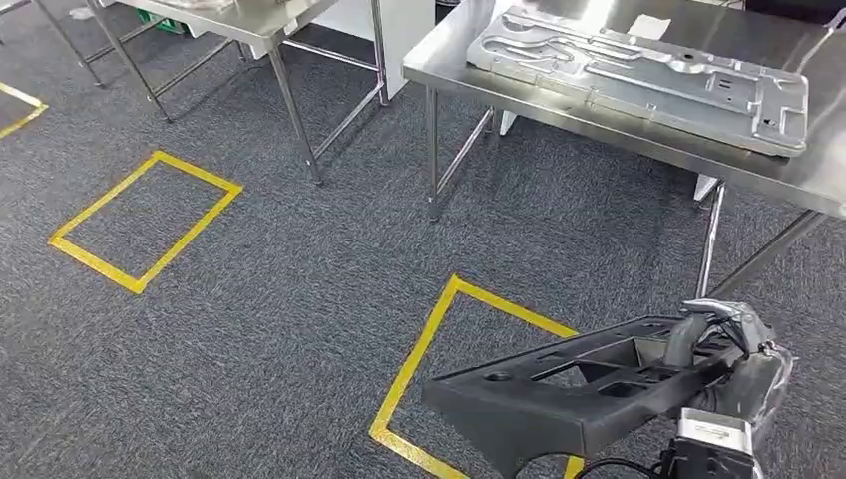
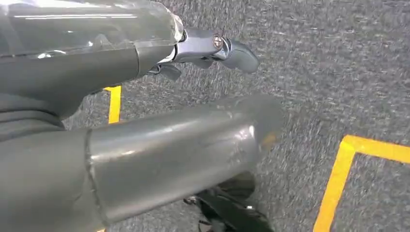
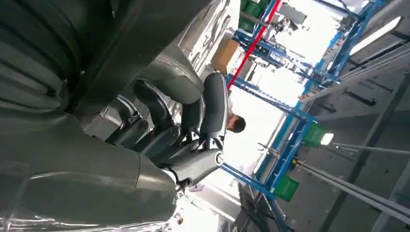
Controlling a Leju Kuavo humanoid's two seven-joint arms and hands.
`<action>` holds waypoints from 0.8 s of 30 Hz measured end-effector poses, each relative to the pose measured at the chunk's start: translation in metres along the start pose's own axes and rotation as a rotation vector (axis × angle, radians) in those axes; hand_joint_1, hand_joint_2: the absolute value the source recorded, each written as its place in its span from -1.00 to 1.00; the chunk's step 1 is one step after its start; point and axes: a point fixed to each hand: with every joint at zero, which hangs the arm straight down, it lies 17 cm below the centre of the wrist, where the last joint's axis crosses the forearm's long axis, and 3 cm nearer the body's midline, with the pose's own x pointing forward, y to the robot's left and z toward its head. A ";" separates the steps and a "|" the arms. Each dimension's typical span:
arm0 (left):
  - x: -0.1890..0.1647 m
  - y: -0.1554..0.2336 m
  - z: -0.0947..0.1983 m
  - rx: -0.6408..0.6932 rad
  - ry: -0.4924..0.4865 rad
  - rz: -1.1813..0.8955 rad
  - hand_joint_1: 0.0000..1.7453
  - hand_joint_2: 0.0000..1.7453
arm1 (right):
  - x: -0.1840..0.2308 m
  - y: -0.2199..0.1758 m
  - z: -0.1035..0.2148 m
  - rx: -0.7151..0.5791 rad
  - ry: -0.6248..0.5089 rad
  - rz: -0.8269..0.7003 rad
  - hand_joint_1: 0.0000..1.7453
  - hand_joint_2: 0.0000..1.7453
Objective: Take the parts from the cabinet and place them on the table.
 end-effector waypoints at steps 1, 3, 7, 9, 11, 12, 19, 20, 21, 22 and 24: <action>0.000 0.000 0.000 0.000 0.000 -0.002 -1.00 -1.00 | 0.000 -0.001 0.000 -0.003 -0.002 0.011 1.00 1.00; 0.000 0.001 0.000 -0.001 0.000 -0.007 -1.00 -1.00 | -0.002 -0.002 -0.002 -0.011 0.000 0.028 1.00 1.00; -0.001 0.002 0.000 -0.001 0.004 -0.009 -1.00 -1.00 | -0.011 -0.004 -0.006 -0.016 0.028 0.032 1.00 1.00; -0.001 0.001 0.000 -0.005 0.005 -0.008 -1.00 -1.00 | -0.015 -0.002 -0.006 0.002 0.041 0.018 1.00 1.00; 0.001 0.001 -0.001 -0.007 0.001 -0.006 -1.00 -1.00 | -0.015 0.003 -0.007 0.031 0.041 -0.007 1.00 1.00; 0.001 0.001 -0.001 -0.008 0.001 -0.005 -1.00 -1.00 | -0.017 0.006 -0.006 0.047 0.043 -0.015 1.00 1.00; -0.002 0.000 0.001 -0.011 -0.001 -0.002 -1.00 -1.00 | -0.022 0.015 -0.003 0.096 0.069 -0.087 1.00 1.00; -0.001 0.000 0.001 -0.011 -0.001 -0.001 -1.00 -1.00 | -0.023 0.016 -0.003 0.099 0.070 -0.092 1.00 1.00; -0.002 0.000 0.001 -0.011 0.000 -0.001 -1.00 -1.00 | -0.022 0.016 -0.003 0.102 0.067 -0.093 1.00 1.00; -0.003 0.000 0.002 -0.012 0.001 -0.002 -1.00 -1.00 | -0.022 0.016 -0.003 0.104 0.066 -0.093 1.00 1.00; 0.002 0.000 0.000 -0.013 -0.006 0.000 -1.00 -1.00 | -0.021 0.017 -0.003 0.108 0.064 -0.097 1.00 1.00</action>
